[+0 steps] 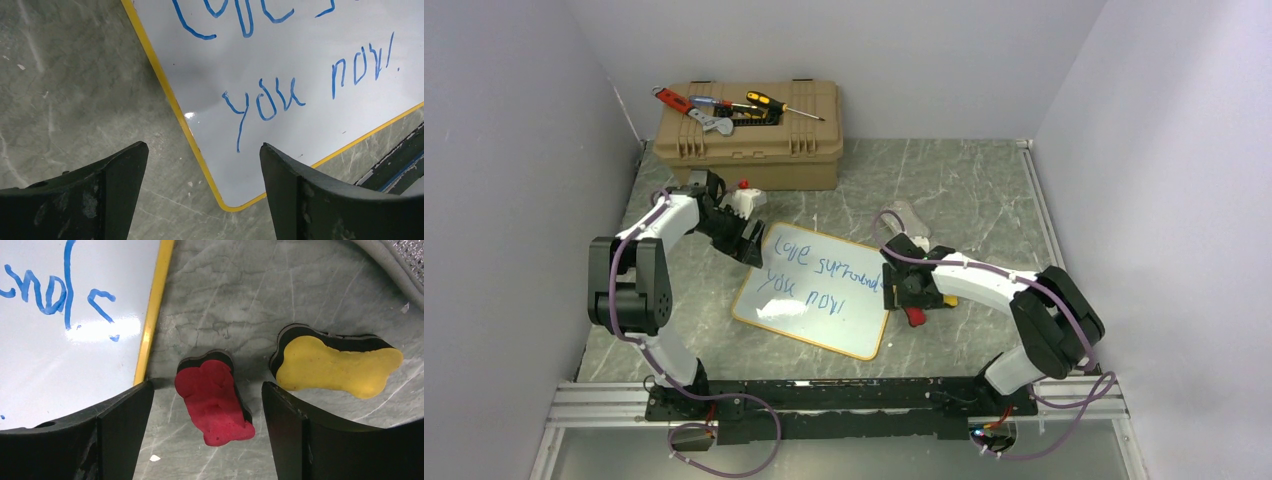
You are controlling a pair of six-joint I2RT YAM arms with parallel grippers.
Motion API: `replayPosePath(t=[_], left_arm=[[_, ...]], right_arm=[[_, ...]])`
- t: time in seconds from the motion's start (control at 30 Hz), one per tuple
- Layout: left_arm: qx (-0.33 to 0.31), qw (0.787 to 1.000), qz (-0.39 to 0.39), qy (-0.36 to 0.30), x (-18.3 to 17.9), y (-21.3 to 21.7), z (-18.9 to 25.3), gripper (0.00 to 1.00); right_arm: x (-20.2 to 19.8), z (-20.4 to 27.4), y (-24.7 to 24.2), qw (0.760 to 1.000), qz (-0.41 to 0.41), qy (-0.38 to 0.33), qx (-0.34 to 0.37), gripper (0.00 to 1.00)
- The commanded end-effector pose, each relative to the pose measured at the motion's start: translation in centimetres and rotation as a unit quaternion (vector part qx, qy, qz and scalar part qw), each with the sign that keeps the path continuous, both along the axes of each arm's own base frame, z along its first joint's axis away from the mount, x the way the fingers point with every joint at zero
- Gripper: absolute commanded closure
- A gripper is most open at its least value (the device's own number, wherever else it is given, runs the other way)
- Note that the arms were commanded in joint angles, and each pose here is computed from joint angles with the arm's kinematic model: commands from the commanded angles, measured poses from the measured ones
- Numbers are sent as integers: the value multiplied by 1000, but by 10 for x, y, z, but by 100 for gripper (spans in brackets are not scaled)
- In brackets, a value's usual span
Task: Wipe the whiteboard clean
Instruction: Pick up the whiteboard eraser from the center of the board.
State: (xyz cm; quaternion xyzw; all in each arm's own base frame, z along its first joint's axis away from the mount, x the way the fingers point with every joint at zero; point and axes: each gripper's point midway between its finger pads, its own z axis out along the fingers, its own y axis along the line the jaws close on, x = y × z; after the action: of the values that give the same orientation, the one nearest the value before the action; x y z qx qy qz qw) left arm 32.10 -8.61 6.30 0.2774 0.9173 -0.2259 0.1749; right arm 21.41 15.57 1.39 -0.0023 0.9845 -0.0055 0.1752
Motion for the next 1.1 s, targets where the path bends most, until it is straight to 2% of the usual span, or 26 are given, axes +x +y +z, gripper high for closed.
replayPosePath(t=[0.0, 0.03, 0.1, 0.17, 0.3, 0.4, 0.53, 0.6, 0.83, 1.07], left_arm=[[-11, 999, -5, -52, 14, -4, 26, 12], [-12, 998, -6, -57, 15, -5, 28, 12], [-15, 998, -6, -61, 16, -6, 31, 12], [-15, 998, -4, -57, 17, -6, 29, 12], [-8, 999, -7, -48, 15, -3, 19, 13], [-10, 999, -12, -49, 11, -4, 14, 13], [-21, 998, -18, -64, 13, -8, 12, 13], [-24, 997, -20, -72, 14, -8, 10, 12], [-41, 995, -3, -95, 23, -6, 12, 12], [-38, 995, 17, -88, 27, -1, -1, 18]], right_arm=[[-11, 1, -10, 1000, -15, 12, -14, 15], [-11, 1, -11, 1000, -16, 13, -14, 16], [-11, -1, -10, 1000, -16, 14, -12, 23], [-13, -5, -9, 1000, -18, 19, -10, 34], [-19, -9, -8, 999, -27, 32, -2, 51], [-21, -6, -10, 999, -37, 32, -5, 57], [-17, 6, -10, 999, -43, 30, -7, 79], [-12, 16, -6, 999, -47, 28, 0, 99], [10, 54, 15, 998, -51, 19, 22, 100], [33, 49, 45, 997, -52, 30, 43, 100]])
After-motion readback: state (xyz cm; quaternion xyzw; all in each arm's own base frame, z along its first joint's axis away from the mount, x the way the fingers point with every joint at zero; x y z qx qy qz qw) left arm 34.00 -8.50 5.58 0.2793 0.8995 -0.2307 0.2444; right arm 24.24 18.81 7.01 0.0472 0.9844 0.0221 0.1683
